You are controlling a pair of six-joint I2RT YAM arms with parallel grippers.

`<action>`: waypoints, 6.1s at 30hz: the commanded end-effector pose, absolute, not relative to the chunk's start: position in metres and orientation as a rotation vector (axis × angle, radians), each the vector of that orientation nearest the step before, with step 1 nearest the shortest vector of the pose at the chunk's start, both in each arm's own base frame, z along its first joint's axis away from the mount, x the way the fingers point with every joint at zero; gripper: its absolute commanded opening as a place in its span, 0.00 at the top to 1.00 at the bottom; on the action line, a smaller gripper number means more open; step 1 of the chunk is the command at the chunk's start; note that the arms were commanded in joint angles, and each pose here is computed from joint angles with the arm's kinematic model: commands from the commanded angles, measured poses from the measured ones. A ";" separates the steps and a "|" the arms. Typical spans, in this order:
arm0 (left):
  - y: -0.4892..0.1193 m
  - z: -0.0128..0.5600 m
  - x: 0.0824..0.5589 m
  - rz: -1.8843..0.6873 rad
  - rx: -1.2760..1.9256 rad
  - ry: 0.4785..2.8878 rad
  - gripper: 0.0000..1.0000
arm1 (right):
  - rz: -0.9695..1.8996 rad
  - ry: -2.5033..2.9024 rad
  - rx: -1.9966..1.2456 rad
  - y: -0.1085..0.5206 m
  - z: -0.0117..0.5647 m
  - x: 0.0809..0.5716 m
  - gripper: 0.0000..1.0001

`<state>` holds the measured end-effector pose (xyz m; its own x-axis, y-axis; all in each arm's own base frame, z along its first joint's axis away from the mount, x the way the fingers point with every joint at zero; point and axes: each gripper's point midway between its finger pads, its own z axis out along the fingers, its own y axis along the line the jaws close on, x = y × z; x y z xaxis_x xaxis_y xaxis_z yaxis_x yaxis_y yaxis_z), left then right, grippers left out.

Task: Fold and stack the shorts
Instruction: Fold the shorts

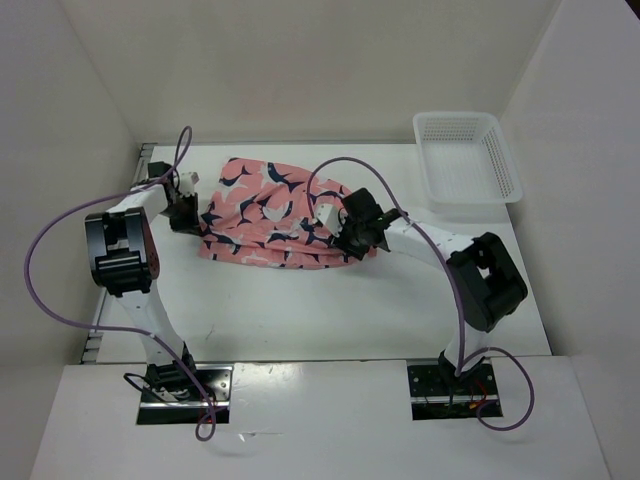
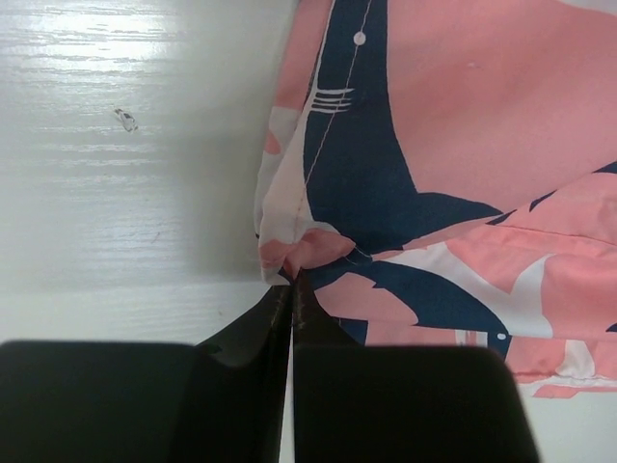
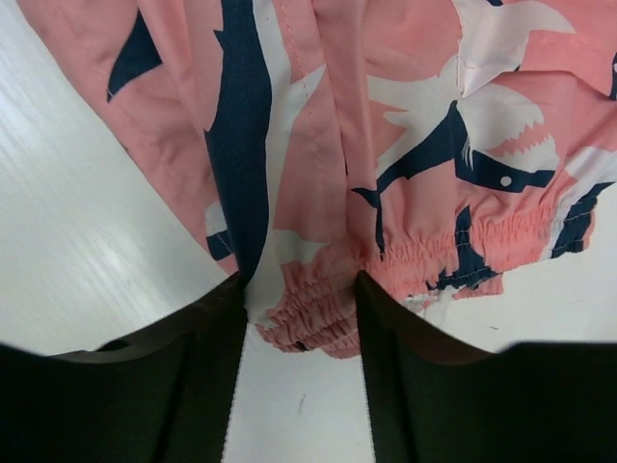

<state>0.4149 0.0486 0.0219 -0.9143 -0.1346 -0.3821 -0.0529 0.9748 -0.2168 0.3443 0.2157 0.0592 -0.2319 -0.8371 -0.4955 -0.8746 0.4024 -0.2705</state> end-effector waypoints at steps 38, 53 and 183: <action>0.046 0.119 0.429 -0.283 -0.080 2.558 0.99 | -0.185 2.096 -1.291 0.202 0.084 0.369 0.89; 0.008 0.140 0.351 -0.473 -0.094 2.758 0.99 | -0.297 1.984 -1.417 0.172 0.152 0.347 1.00; -0.027 0.158 0.452 -0.173 0.161 2.567 0.50 | 0.480 2.660 -0.104 0.151 0.011 0.347 0.24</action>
